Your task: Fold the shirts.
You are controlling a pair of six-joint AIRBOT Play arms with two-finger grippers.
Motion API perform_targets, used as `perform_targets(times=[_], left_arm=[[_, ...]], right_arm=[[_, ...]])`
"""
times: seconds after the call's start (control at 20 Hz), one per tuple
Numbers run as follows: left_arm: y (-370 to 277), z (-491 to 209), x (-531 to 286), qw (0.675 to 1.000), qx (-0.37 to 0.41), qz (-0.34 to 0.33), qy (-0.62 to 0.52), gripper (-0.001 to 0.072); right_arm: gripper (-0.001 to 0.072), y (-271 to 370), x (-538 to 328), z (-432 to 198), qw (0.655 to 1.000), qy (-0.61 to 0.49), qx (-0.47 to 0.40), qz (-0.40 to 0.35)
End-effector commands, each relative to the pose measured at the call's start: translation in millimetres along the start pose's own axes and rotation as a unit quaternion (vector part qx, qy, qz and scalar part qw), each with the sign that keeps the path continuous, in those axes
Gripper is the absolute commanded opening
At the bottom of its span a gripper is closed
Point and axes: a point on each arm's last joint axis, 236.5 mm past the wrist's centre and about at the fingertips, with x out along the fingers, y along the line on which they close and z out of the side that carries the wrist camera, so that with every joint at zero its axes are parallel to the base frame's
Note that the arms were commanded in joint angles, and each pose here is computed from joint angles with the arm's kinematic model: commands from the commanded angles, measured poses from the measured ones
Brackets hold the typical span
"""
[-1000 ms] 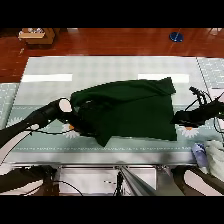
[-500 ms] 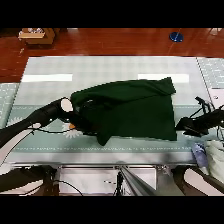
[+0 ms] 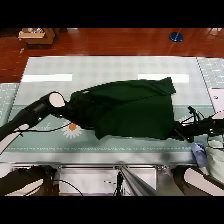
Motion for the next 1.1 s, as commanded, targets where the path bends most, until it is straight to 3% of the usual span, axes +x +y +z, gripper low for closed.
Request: perform_targets(times=[0.0,0.15,0.25,0.4,0.6,0.7,0.85,1.05], left_arm=[[-2,27,-36,0.998,0.011,0.0,-0.063,0.0022],[-37,77,-126,0.978,0.078,0.005,-0.195,0.0022],[-78,100,-211,0.945,0.133,0.012,-0.3,0.0022],[-161,97,-354,0.859,0.228,0.032,-0.457,0.0022],[-244,31,-503,0.723,0.322,0.109,-0.602,0.0021],[-270,-8,-543,0.682,0.334,0.119,-0.639,0.0021],[-285,-52,-549,0.675,0.346,0.116,-0.642,0.0021],[-257,-95,-527,0.72,0.306,0.15,-0.604,0.0021]], right_arm=[[0.0026,43,-20,10,0.996,-0.03,-0.049,0.07],[0.0025,119,-103,32,0.97,-0.148,-0.14,0.131],[0.0025,194,-190,31,0.92,-0.263,-0.216,0.196],[0.0025,285,-322,-12,0.822,-0.415,-0.302,0.245],[0.0024,348,-452,-102,0.705,-0.565,-0.375,0.209],[0.0024,358,-489,-140,0.663,-0.618,-0.382,0.181],[0.0024,370,-510,-188,0.629,-0.646,-0.397,0.174],[0.0024,356,-488,-207,0.666,-0.621,-0.392,0.131]])
